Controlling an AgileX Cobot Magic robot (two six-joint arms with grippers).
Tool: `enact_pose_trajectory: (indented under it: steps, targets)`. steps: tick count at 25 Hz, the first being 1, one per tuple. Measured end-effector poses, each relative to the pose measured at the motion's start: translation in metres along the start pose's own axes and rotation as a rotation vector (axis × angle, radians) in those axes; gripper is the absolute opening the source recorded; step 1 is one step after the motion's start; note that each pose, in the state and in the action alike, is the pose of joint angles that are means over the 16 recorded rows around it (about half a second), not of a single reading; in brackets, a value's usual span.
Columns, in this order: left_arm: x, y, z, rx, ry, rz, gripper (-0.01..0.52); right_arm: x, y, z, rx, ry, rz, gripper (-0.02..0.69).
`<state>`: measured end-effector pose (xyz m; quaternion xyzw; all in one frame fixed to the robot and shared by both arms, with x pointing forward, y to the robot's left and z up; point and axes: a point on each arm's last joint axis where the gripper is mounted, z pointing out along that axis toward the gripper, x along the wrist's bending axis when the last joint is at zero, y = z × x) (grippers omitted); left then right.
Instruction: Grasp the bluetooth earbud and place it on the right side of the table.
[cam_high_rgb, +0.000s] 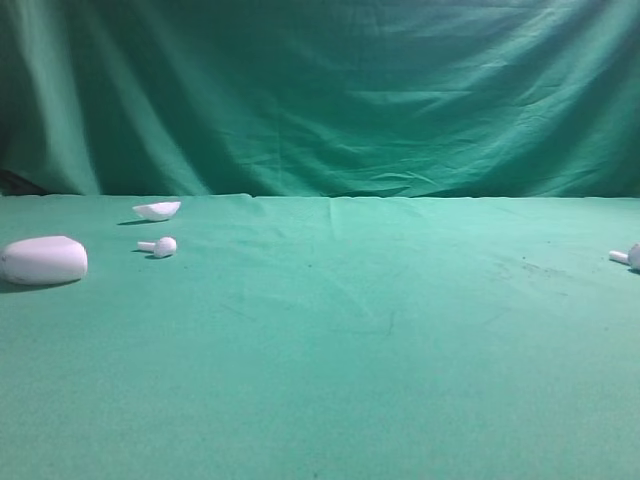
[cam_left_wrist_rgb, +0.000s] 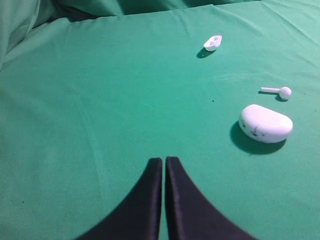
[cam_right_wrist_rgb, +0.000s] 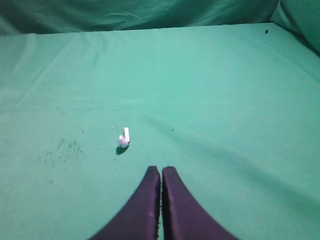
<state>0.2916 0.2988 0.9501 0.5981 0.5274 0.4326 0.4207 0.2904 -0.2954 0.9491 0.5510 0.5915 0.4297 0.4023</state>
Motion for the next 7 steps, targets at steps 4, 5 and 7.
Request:
enact_pose_trajectory:
  steps: [4,5,7]
  targets:
    - [0.0,0.0,0.0,0.0,0.0,0.0,0.0,0.0003,-0.0041,0.0017,0.009,0.003,0.015,0.0]
    - [0.0,0.0,0.0,0.0,0.0,0.0,0.0,0.0003,-0.0041,0.0017,0.009,0.003,0.018,0.0]
    - [0.0,0.0,0.0,0.0,0.0,0.0,0.0,0.0004,-0.004,0.0017,0.008,0.004,0.021,0.0]
